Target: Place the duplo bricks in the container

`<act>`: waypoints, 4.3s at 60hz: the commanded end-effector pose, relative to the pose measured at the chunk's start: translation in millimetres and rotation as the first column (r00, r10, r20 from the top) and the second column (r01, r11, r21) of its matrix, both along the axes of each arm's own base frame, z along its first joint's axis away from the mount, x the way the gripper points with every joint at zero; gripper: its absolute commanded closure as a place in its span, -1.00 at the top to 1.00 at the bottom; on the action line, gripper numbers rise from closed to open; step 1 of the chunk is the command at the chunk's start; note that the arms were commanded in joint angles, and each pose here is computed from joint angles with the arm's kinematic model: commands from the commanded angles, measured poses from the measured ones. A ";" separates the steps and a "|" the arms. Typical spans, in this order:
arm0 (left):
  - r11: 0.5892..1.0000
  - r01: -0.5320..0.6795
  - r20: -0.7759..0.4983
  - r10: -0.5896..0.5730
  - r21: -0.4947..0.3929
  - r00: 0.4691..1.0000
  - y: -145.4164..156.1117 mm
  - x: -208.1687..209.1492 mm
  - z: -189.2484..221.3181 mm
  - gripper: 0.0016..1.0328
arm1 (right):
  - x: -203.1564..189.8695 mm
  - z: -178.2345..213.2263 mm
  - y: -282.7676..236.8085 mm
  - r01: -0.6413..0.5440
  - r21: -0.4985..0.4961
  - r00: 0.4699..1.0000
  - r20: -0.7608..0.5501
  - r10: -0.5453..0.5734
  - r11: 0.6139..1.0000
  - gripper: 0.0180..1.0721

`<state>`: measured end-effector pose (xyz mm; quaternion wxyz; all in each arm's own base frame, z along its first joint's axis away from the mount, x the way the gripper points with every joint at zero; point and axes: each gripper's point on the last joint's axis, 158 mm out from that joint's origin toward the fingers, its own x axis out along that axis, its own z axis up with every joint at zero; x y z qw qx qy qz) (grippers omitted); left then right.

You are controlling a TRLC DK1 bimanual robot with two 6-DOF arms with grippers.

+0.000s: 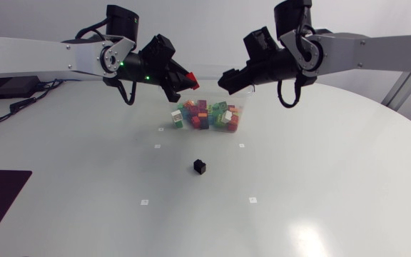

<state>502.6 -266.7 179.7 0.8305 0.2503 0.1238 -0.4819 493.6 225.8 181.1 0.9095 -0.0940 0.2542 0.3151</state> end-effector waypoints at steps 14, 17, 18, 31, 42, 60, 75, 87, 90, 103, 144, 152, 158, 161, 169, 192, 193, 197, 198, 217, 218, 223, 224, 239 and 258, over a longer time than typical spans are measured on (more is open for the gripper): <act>0.994 -0.061 0.006 0.062 -0.086 0.998 -6.1 45.0 14.0 -0.52 | -63.3 -55.4 21.8 -0.167 -0.099 0.984 -0.081 0.159 0.981 0.82; 0.992 -0.085 0.009 0.086 -0.091 0.996 -4.7 53.8 14.1 -0.52 | -73.5 -66.5 28.1 -0.187 -0.113 0.978 -0.109 0.175 0.976 0.82; 0.991 -0.090 0.007 0.091 -0.094 0.996 -4.2 56.4 13.5 -0.52 | -76.0 -69.4 29.9 -0.194 -0.117 0.976 -0.118 0.180 0.974 0.81; 0.975 -0.184 -0.002 0.186 -0.122 0.983 5.8 83.6 15.2 0.31 | -108.1 -120.1 47.8 -0.241 -0.244 0.952 -0.249 0.180 0.939 0.81; 0.942 -0.300 -0.001 0.303 -0.152 0.953 21.6 97.6 24.3 0.92 | -123.0 -148.2 56.7 -0.262 -0.330 0.927 -0.348 0.141 0.907 0.77; 0.879 -0.438 0.065 0.456 -0.186 0.887 73.7 81.5 47.3 0.92 | -121.4 -180.5 68.5 -0.275 -0.383 0.891 -0.447 0.083 0.882 0.75; 0.841 -0.499 0.078 0.523 -0.211 0.849 113.4 62.2 59.6 0.92 | -122.0 -199.2 72.8 -0.292 -0.424 0.867 -0.495 0.050 0.857 0.64; 0.812 -0.539 0.088 0.567 -0.223 0.819 133.6 45.7 62.3 0.92 | -121.5 -210.4 71.3 -0.298 -0.443 0.849 -0.528 0.023 0.845 0.42; 0.805 -0.547 0.096 0.578 -0.227 0.810 137.7 40.4 65.1 0.92 | -121.4 -212.3 71.8 -0.301 -0.443 0.847 -0.531 0.023 0.845 0.30; 0.777 -0.587 0.122 0.621 -0.230 0.774 153.3 18.4 67.0 0.92 | -122.8 -220.5 71.3 -0.309 -0.452 0.835 -0.551 0.011 0.837 -0.06; 0.700 -0.685 0.185 0.714 -0.203 0.676 203.2 -45.5 37.2 0.92 | -94.0 -94.3 54.3 -0.147 -0.359 0.934 -0.358 0.009 0.922 -0.42; 0.680 -0.702 0.197 0.733 -0.211 0.651 215.3 -53.9 33.1 0.92 | -72.6 -48.6 46.9 -0.063 -0.296 0.966 -0.258 -0.016 0.953 -0.42; 0.662 -0.718 0.197 0.749 -0.213 0.632 226.1 -60.4 31.7 0.92 | -59.9 -20.9 44.0 -0.016 -0.253 0.983 -0.182 -0.031 0.967 -0.42; 0.657 -0.723 0.200 0.754 -0.215 0.626 229.0 -64.0 31.6 0.92 | -50.6 -11.5 40.7 0.018 -0.249 0.989 -0.137 -0.054 0.968 -0.42; 0.644 -0.732 0.205 0.765 -0.222 0.611 237.0 -73.4 32.0 0.92 | -27.3 8.9 35.2 0.072 -0.213 0.994 -0.062 -0.087 0.975 -0.42; 0.616 -0.747 0.239 0.787 -0.251 0.568 247.8 -115.2 30.4 0.92 | 44.9 15.5 33.7 0.163 -0.129 0.986 0.038 -0.160 0.978 -0.42; 0.612 -0.748 0.244 0.790 -0.257 0.563 248.5 -117.2 31.3 0.92 | 47.5 14.2 34.0 0.166 -0.127 0.986 0.037 -0.163 0.978 -0.42; 0.606 -0.747 0.267 0.793 -0.272 0.547 249.1 -126.3 33.2 0.92 | 57.2 9.6 33.6 0.177 -0.123 0.984 0.034 -0.174 0.977 -0.42; 0.605 -0.747 0.273 0.794 -0.274 0.543 249.0 -128.9 33.1 0.92 | 60.2 9.2 34.0 0.179 -0.120 0.984 0.036 -0.176 0.976 -0.42; 0.584 -0.749 0.315 0.808 -0.313 0.498 257.0 -156.8 32.4 0.92 | 100.7 -3.6 32.6 0.237 -0.130 0.970 0.076 -0.229 0.963 -0.41; 0.584 -0.748 0.317 0.807 -0.314 0.497 257.1 -157.9 32.6 0.92 | 102.3 -5.7 32.7 0.240 -0.133 0.970 0.074 -0.231 0.962 -0.41; 0.582 -0.745 0.325 0.809 -0.326 0.490 258.5 -165.4 33.0 0.92 | 108.8 -9.2 33.2 0.253 -0.147 0.966 0.087 -0.242 0.956 -0.40; 0.582 -0.745 0.327 0.809 -0.326 0.488 258.9 -166.8 32.5 0.92 | 109.8 -11.2 34.3 0.255 -0.152 0.966 0.091 -0.243 0.955 -0.38; 0.559 -0.753 0.347 0.822 -0.346 0.451 267.7 -185.3 29.8 0.92 | 124.7 -35.7 34.2 0.287 -0.206 0.957 0.098 -0.272 0.936 0.90; 0.552 -0.732 0.390 0.825 -0.399 0.410 273.4 -214.7 44.0 0.92 | 76.1 36.2 -17.2 0.347 -0.116 0.924 0.211 -0.318 0.931 0.91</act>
